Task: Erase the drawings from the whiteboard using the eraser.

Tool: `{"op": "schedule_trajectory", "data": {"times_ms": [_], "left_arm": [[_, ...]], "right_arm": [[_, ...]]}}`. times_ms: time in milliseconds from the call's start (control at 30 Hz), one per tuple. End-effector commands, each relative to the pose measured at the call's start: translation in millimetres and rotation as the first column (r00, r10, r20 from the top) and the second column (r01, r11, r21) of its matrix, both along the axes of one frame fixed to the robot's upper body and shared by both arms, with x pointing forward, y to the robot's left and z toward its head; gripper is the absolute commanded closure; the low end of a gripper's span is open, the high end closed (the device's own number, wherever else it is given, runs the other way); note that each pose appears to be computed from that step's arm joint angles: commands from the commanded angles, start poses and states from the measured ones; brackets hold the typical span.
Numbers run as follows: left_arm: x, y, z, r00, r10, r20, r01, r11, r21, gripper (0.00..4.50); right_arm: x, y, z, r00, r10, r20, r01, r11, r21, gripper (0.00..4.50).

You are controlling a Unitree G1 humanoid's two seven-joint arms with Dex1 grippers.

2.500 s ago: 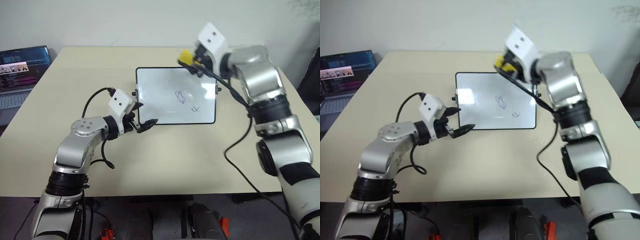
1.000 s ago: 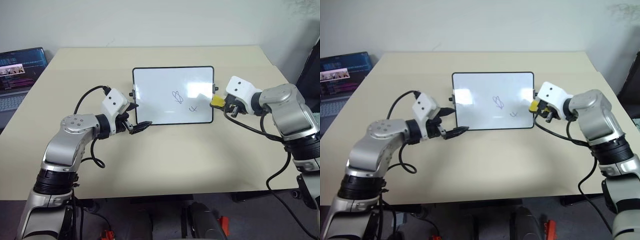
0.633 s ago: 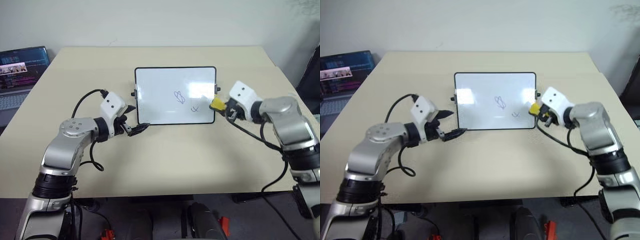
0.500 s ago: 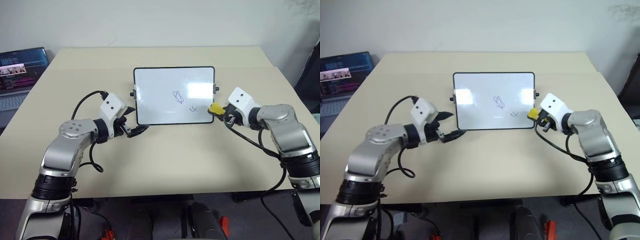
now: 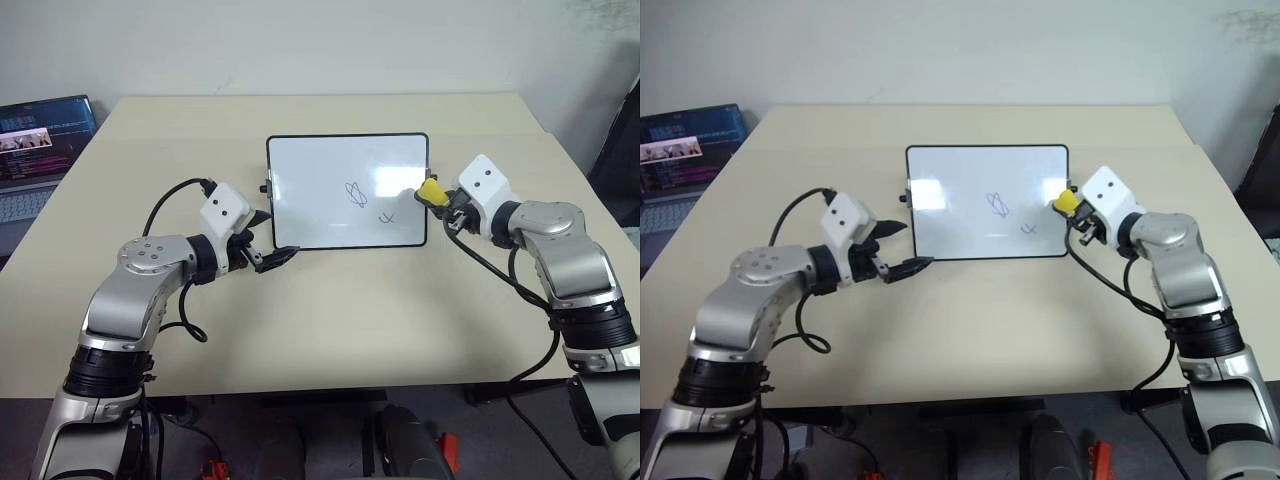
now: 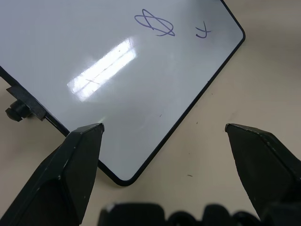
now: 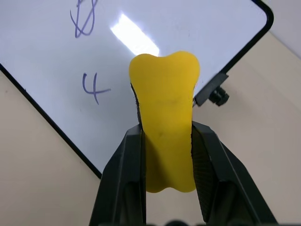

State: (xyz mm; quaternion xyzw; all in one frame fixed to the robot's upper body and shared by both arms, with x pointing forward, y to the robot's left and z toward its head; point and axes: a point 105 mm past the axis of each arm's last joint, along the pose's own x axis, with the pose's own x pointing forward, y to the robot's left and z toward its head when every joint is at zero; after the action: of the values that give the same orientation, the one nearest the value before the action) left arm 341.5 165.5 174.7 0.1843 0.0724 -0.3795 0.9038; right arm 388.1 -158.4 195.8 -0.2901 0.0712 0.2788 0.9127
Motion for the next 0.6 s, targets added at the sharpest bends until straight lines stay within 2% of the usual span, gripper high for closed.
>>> {"op": "schedule_trajectory", "data": {"times_ms": [33,600], "left_arm": [[-1.5,-0.6,17.0,0.998,-0.003,0.067,0.003,1.000,-0.001,0.00],[0.3,-2.7,19.4,0.997,-0.009,0.073,0.009,1.000,-0.005,0.00]], "right_arm": [[-0.5,7.4,24.8,0.996,0.023,0.085,-0.028,0.998,0.050,3.54],[0.4,11.2,28.4,0.995,0.029,0.099,-0.036,0.997,0.073,3.54]]}}
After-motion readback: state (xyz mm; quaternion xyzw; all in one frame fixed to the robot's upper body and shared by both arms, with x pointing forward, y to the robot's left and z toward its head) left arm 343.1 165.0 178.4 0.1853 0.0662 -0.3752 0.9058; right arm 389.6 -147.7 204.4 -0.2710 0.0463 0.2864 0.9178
